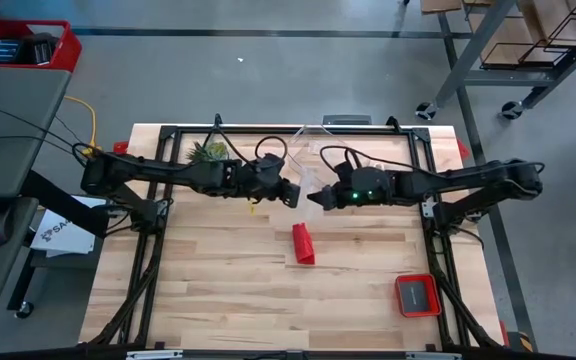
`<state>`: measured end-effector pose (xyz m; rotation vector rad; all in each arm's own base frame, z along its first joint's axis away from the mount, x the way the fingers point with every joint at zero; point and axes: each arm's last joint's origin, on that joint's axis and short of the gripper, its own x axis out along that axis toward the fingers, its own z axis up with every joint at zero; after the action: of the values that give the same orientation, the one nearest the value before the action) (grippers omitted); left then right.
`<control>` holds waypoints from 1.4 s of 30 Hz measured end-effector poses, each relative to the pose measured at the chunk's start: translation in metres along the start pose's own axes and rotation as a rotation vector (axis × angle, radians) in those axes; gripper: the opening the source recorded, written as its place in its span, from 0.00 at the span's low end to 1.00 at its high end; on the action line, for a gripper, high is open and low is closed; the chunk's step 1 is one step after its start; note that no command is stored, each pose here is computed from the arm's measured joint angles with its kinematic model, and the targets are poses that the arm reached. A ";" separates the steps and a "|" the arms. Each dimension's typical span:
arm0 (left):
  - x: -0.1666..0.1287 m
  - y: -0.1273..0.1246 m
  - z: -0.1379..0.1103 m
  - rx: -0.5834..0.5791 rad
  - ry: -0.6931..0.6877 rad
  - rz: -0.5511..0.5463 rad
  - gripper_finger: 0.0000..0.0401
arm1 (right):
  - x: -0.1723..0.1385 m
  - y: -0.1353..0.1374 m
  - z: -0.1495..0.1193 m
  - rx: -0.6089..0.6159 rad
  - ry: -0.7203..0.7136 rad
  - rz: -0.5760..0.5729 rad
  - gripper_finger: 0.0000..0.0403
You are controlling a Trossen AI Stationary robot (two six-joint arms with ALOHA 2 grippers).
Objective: Roll bandage
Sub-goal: Put the red rolled bandage into the transparent zip bag
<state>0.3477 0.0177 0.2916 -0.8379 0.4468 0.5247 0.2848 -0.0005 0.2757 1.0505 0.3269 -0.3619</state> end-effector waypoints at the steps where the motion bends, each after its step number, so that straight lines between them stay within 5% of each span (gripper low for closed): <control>1: 0.000 -0.001 0.001 0.002 -0.008 -0.004 0.00 | 0.002 -0.001 -0.001 0.011 0.003 -0.007 0.28; 22: 0.020 -0.011 0.003 0.139 0.027 0.038 0.00 | 0.014 -0.021 -0.004 0.131 0.025 -0.170 0.27; 30: 0.013 -0.016 0.005 0.201 0.078 0.057 0.00 | 0.013 -0.022 -0.003 0.109 -0.017 -0.196 0.03; 42: 0.005 -0.011 -0.006 0.213 0.201 0.122 0.00 | 0.010 -0.033 -0.007 0.151 -0.001 -0.321 0.00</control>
<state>0.3573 0.0084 0.2919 -0.6634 0.7294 0.4966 0.2790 -0.0101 0.2422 1.1470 0.4749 -0.6828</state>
